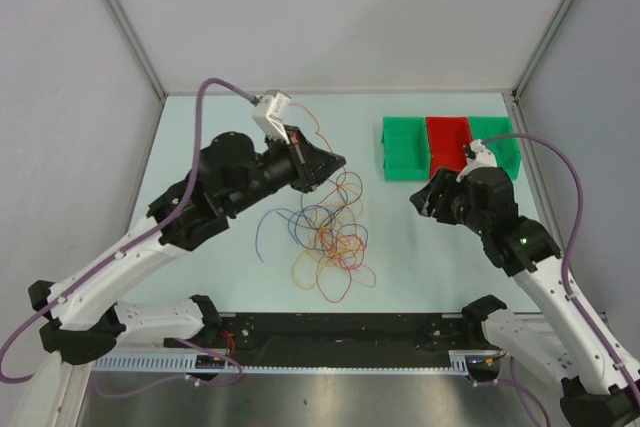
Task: Untangle the cables
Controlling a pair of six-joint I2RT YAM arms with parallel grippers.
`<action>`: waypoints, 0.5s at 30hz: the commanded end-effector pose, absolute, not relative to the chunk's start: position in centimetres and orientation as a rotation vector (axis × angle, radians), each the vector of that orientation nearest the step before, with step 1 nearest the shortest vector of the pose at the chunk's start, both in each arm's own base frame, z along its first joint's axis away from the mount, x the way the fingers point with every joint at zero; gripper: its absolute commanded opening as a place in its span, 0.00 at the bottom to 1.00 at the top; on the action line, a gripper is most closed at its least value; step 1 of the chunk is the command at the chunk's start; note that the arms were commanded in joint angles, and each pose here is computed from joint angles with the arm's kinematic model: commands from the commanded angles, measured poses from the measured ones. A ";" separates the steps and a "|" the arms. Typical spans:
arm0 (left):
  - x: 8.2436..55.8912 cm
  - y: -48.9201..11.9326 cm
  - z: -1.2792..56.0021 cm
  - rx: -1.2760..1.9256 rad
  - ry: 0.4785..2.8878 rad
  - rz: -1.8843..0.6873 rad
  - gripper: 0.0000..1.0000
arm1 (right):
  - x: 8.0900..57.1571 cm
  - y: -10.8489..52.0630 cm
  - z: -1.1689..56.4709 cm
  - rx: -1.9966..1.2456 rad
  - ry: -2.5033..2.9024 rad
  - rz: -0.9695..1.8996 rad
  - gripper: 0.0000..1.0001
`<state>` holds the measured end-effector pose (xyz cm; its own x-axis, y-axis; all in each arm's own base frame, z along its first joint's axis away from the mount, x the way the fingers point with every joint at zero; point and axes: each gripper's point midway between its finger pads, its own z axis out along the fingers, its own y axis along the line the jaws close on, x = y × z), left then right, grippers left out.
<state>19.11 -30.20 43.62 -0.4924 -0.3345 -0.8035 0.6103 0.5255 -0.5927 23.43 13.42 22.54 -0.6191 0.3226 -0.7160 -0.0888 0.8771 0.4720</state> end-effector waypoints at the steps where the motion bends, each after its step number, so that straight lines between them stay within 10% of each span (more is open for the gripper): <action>1: 21.1 -29.0 41.3 0.068 1.833 -1.080 0.00 | 22.1 14.1 26.8 0.132 2.054 0.722 0.60; 15: 25.2 -28.6 42.3 -0.023 1.893 -1.309 0.00 | 18.1 18.0 33.1 -0.023 1.831 1.045 0.60</action>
